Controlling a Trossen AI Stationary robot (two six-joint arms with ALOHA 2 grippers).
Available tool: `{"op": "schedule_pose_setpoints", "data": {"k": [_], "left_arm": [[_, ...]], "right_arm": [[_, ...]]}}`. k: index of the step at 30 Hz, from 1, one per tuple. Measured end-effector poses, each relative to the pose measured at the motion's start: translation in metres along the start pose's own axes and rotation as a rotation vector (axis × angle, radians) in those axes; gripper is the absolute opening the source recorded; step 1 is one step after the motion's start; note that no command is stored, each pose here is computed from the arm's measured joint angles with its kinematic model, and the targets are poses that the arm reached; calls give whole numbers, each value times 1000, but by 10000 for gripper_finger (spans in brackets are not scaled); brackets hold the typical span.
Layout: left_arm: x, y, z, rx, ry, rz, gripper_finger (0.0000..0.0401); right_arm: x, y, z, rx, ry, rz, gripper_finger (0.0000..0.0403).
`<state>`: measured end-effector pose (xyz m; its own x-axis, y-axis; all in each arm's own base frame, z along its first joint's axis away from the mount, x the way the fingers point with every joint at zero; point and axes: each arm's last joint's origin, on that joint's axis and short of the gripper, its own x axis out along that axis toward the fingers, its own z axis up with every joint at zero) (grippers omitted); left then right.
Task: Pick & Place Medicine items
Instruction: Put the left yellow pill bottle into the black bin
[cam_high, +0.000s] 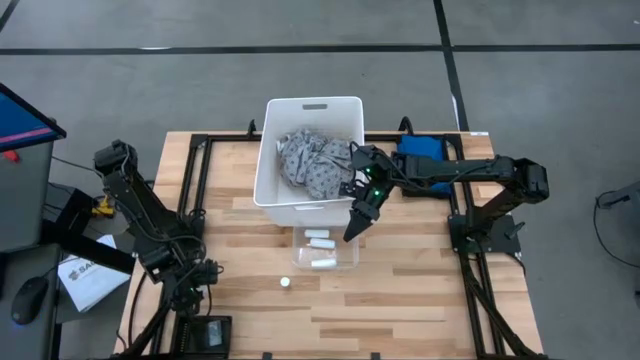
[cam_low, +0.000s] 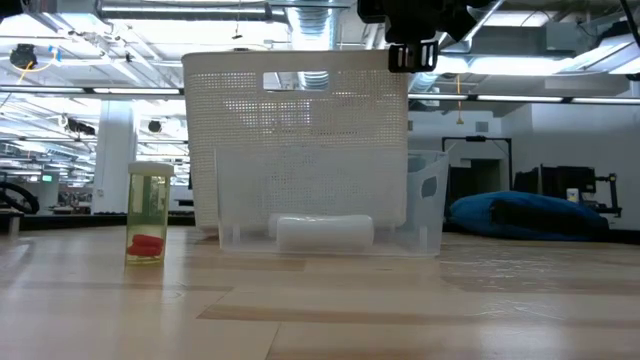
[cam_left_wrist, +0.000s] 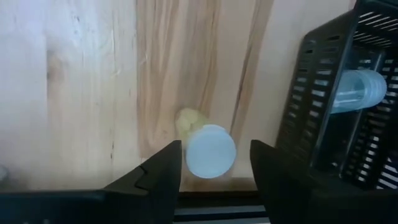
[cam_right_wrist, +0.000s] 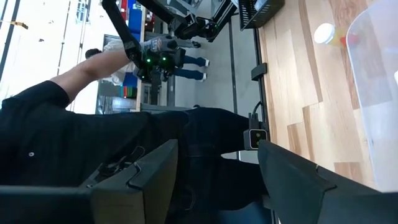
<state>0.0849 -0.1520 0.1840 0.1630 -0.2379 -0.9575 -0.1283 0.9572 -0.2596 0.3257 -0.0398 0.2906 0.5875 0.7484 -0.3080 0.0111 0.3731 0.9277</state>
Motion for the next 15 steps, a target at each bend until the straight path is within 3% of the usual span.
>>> {"op": "schedule_pose_setpoints", "data": {"k": [15], "left_arm": [[0,0,0,-54,-8,5,122]], "right_arm": [[0,0,0,0,-1,0,220]]}}
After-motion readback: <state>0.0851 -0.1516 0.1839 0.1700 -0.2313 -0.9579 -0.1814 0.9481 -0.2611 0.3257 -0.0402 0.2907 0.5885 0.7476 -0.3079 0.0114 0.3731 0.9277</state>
